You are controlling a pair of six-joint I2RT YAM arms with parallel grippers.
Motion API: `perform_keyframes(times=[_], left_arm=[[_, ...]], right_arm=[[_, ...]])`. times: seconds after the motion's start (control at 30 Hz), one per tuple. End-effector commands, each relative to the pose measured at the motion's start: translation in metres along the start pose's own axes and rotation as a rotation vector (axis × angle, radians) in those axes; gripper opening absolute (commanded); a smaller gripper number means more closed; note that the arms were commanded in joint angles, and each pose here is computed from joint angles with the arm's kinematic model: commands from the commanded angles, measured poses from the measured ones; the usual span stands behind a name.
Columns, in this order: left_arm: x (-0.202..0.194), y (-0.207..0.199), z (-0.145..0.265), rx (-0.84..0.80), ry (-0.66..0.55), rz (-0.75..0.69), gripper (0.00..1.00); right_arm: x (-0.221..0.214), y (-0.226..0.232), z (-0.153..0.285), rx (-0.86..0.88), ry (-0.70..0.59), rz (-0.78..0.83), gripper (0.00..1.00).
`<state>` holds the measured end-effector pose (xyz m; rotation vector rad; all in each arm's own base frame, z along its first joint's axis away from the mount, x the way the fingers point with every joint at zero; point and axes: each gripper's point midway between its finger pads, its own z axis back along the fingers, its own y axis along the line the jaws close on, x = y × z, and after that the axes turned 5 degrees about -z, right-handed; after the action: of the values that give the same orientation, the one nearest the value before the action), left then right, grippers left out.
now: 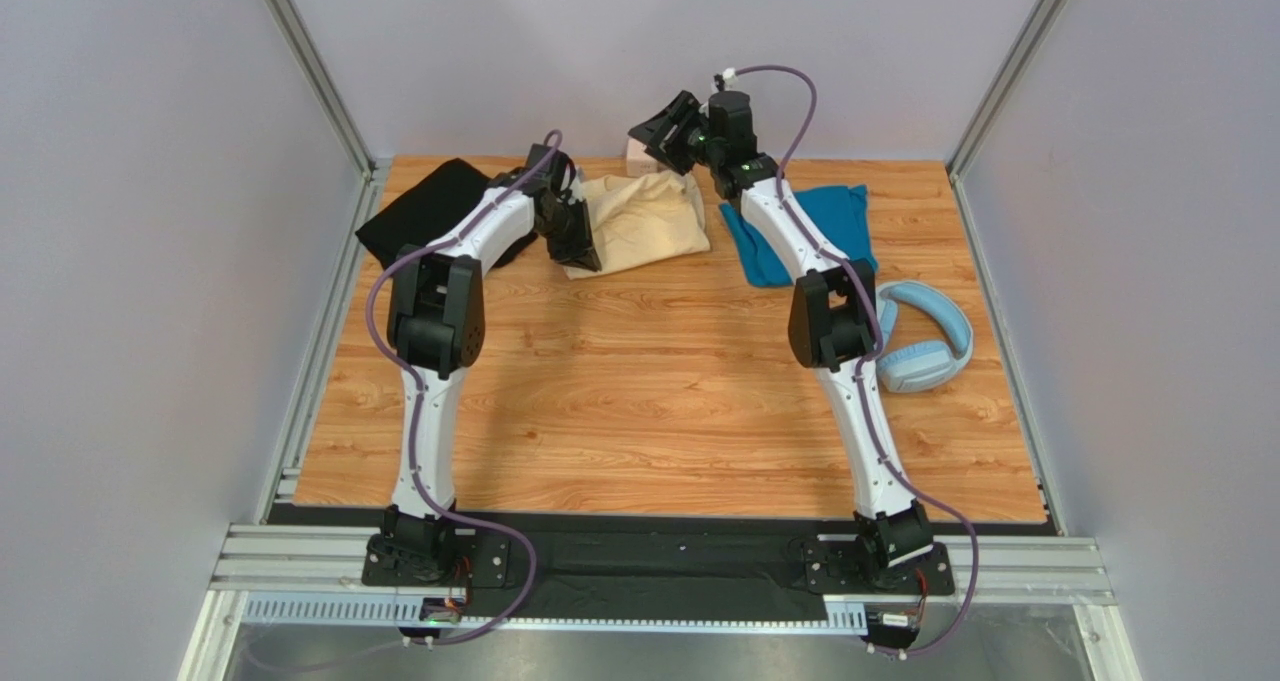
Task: Fold and stack the t-shirts
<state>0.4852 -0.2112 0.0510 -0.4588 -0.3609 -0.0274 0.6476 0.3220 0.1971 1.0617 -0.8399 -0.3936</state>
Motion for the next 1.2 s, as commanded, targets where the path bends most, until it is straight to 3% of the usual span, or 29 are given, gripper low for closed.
perform_keyframes(times=[0.0,0.17,0.47,0.8,1.0,1.17], left_arm=[[0.028,-0.016,0.013,-0.019,-0.077,-0.049,0.17],[0.064,-0.026,0.022,-0.018,-0.174,-0.049,0.18],[0.086,-0.011,-0.011,0.033,-0.226,0.018,0.19],[0.114,0.001,-0.009,0.095,-0.338,0.044,0.19],[0.139,0.005,0.006,0.074,-0.416,0.064,0.2],[0.142,0.004,0.014,0.07,-0.428,0.058,0.2]], right_arm=[[0.015,0.01,0.005,0.047,-0.026,0.002,0.57],[0.007,0.033,0.036,0.07,0.048,0.043,0.54],[-0.042,0.006,0.065,0.011,0.261,0.062,0.49],[-0.047,0.023,0.102,0.036,0.289,0.124,0.51],[-0.073,-0.005,0.092,0.004,0.353,0.103,0.5],[-0.105,-0.038,0.049,-0.029,0.409,0.066,0.49]])
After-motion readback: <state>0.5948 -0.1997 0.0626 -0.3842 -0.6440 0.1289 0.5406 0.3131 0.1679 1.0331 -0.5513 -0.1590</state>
